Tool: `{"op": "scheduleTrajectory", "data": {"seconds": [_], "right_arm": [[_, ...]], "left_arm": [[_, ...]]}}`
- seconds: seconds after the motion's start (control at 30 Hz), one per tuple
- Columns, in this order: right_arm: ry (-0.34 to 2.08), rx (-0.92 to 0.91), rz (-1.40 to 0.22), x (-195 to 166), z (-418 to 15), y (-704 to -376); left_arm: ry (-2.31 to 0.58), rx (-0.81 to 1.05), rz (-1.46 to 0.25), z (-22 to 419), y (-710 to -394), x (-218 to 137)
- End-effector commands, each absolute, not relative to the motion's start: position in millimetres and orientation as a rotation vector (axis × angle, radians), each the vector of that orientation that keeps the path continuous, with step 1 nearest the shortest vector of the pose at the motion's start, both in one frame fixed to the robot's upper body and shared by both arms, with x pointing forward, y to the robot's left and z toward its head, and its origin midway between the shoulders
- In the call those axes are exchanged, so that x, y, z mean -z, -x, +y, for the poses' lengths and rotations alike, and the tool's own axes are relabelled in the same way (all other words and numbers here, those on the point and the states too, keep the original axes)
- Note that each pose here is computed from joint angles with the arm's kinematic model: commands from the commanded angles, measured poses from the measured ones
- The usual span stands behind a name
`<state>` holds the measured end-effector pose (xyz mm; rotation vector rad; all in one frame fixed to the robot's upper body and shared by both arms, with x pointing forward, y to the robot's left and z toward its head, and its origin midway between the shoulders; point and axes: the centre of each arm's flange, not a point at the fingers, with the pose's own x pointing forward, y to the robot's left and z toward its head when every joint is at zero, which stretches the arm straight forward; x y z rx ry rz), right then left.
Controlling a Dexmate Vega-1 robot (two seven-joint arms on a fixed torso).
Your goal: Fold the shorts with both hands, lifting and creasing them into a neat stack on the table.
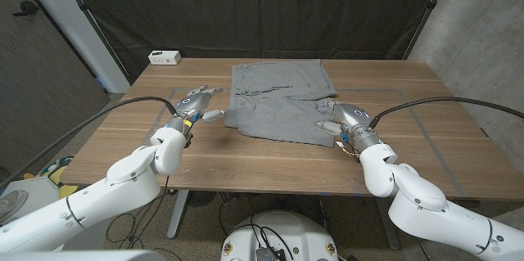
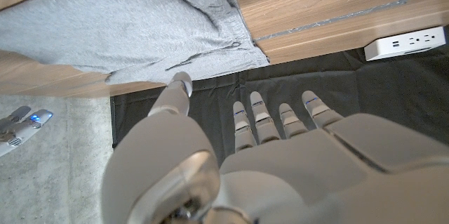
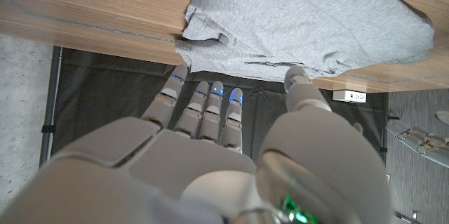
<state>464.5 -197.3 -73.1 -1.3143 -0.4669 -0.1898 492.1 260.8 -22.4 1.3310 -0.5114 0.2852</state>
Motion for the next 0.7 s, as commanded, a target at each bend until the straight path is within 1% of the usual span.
{"op": "scheduleTrajectory", "data": {"seconds": [0.03, 0.33, 0.7], "right_arm": [[1.357, 0.214, -0.437, 81.2, -195.8, -467.2], [1.403, 0.237, -0.407, 87.2, -194.7, -468.3], [1.423, 0.214, -0.374, 97.0, -194.6, -470.3]], "left_arm": [[-1.435, -0.341, -0.462, 254.7, -497.3, 18.1], [-1.515, -0.362, -0.429, 248.1, -503.3, 16.2], [-1.607, -0.413, -0.403, 240.8, -505.3, 16.4]]}}
